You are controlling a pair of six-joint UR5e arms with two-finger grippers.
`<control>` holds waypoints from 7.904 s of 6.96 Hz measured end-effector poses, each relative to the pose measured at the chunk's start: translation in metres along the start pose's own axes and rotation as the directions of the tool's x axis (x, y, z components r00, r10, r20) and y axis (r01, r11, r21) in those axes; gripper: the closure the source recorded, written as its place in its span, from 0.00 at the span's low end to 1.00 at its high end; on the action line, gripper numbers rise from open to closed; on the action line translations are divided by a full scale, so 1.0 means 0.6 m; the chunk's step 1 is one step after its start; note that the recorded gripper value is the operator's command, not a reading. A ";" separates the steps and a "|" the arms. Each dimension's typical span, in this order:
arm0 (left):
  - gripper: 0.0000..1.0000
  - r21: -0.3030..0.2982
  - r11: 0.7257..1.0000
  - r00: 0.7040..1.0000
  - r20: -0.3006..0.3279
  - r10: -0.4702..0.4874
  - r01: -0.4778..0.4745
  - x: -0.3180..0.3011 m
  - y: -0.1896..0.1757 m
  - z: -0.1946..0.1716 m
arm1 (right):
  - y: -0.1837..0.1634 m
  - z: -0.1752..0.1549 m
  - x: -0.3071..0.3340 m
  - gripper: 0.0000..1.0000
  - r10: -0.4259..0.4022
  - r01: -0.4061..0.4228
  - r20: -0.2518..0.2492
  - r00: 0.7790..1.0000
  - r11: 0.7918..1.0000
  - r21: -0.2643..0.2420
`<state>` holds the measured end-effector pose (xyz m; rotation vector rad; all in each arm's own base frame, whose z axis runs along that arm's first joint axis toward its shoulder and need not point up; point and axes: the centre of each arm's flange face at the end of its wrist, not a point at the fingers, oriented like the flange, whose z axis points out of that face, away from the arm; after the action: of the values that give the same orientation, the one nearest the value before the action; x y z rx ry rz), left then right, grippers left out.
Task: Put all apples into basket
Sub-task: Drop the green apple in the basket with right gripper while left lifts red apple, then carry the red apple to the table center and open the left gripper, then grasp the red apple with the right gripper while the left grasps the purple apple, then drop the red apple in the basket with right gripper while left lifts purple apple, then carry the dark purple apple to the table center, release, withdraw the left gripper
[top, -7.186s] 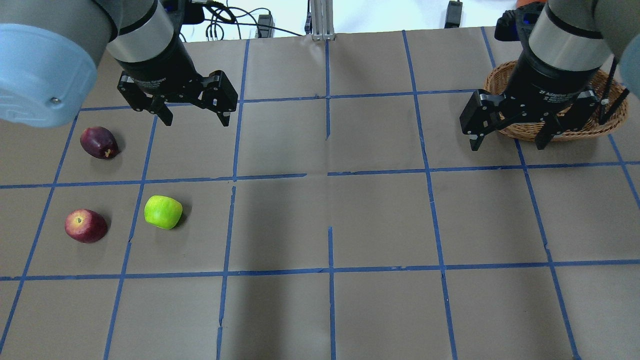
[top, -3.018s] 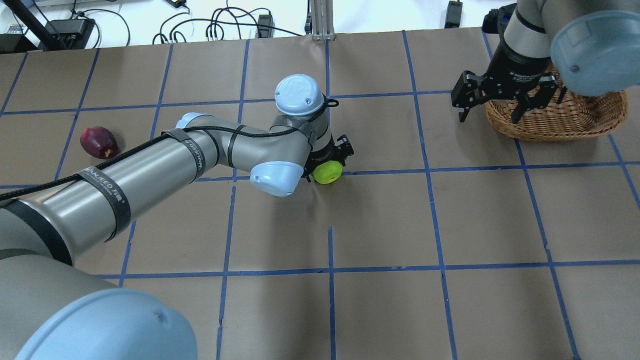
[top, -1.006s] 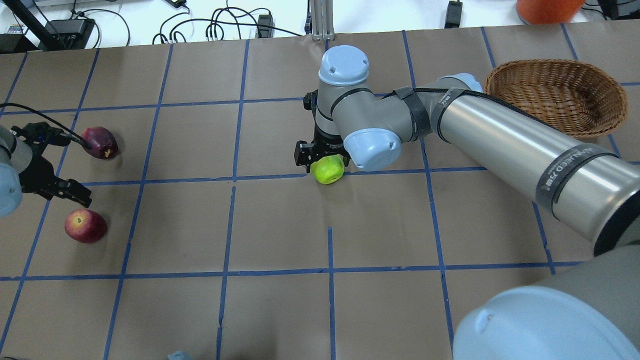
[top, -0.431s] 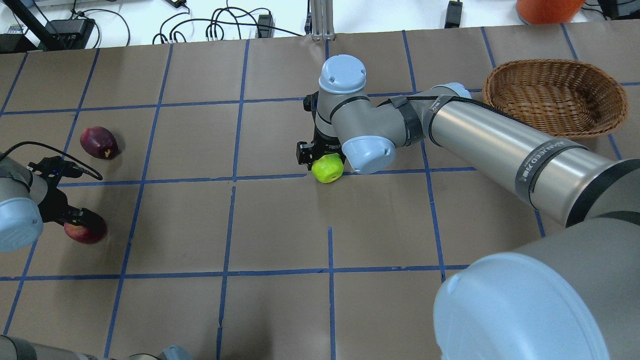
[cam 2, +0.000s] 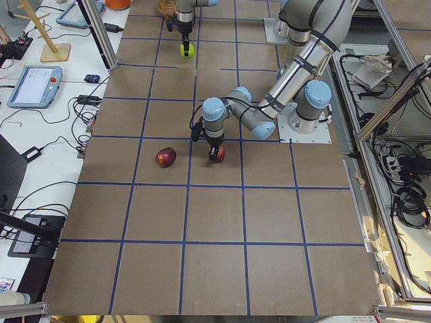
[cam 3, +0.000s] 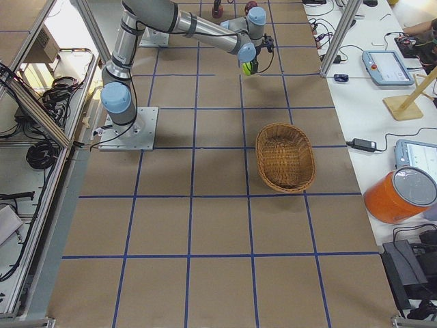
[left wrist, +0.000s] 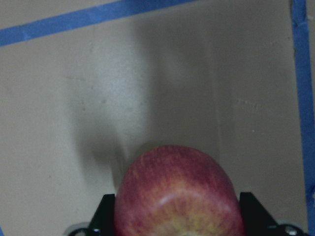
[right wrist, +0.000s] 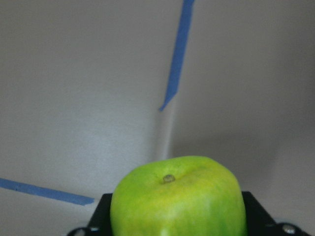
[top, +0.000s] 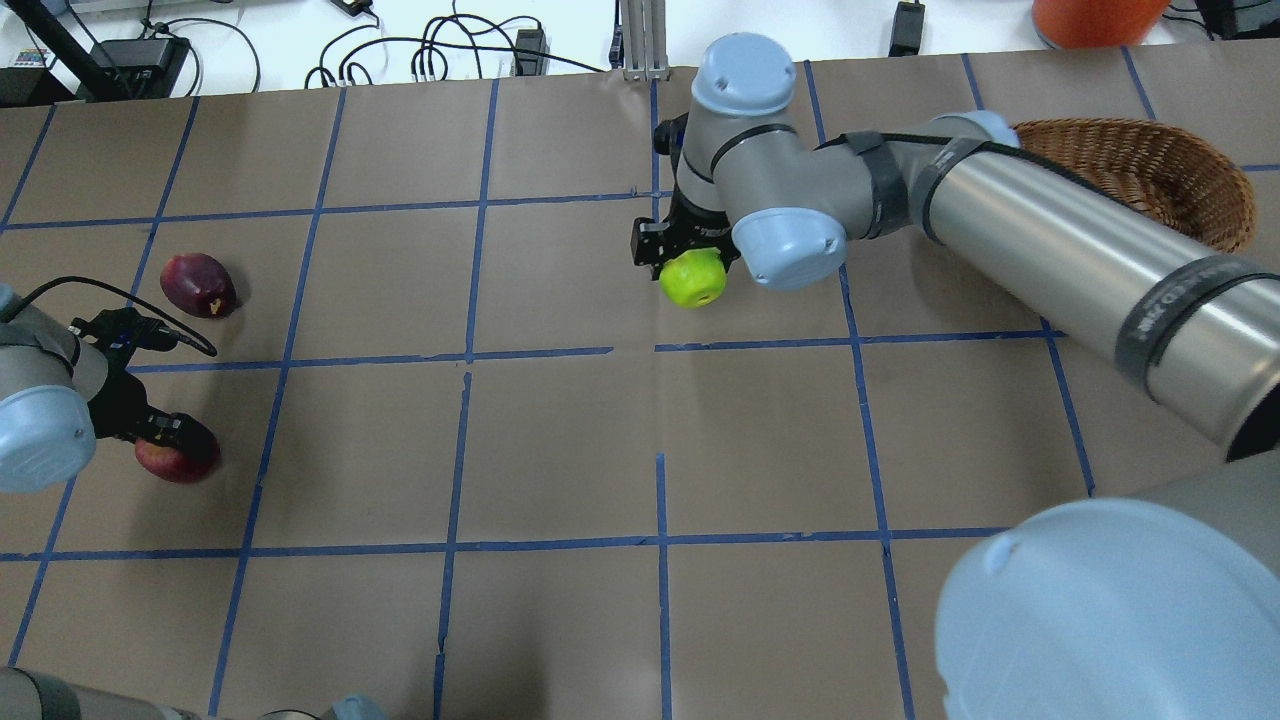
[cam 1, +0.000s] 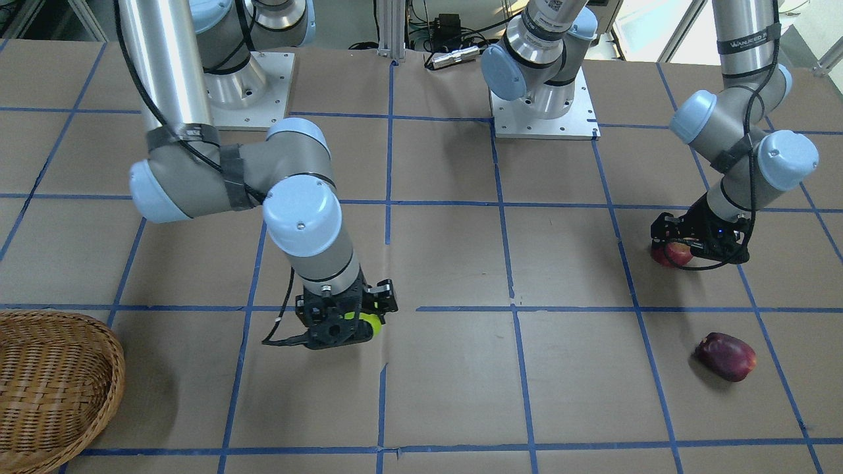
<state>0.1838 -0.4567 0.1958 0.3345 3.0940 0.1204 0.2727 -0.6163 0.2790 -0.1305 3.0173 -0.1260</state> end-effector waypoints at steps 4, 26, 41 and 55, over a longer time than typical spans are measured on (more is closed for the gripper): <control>0.69 -0.028 0.975 0.976 -0.016 -0.219 0.219 0.229 -0.214 -0.179 | -0.039 -0.207 0.501 1.00 0.124 -0.130 -0.209 0.970 0.992 -0.011; 0.00 0.023 0.996 0.996 -0.044 -0.083 0.084 -0.067 -0.329 -0.185 | 0.056 0.023 -0.084 0.00 0.181 -0.172 0.009 0.983 0.945 -0.278; 1.00 -0.051 0.941 0.941 -0.042 -0.336 0.334 -0.121 -0.347 -0.102 | -0.091 -0.147 0.537 1.00 0.152 -0.170 -0.232 0.961 0.983 -0.062; 0.00 -0.133 0.722 0.718 -0.087 -0.690 0.679 0.811 -0.362 -0.083 | -0.067 -0.131 0.697 0.00 0.032 -0.050 -0.119 0.992 0.986 -0.157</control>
<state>-0.3392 -0.5675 0.2189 -0.8696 3.0754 0.2672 -0.1474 -0.6883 0.3121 -0.0778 3.1417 0.1174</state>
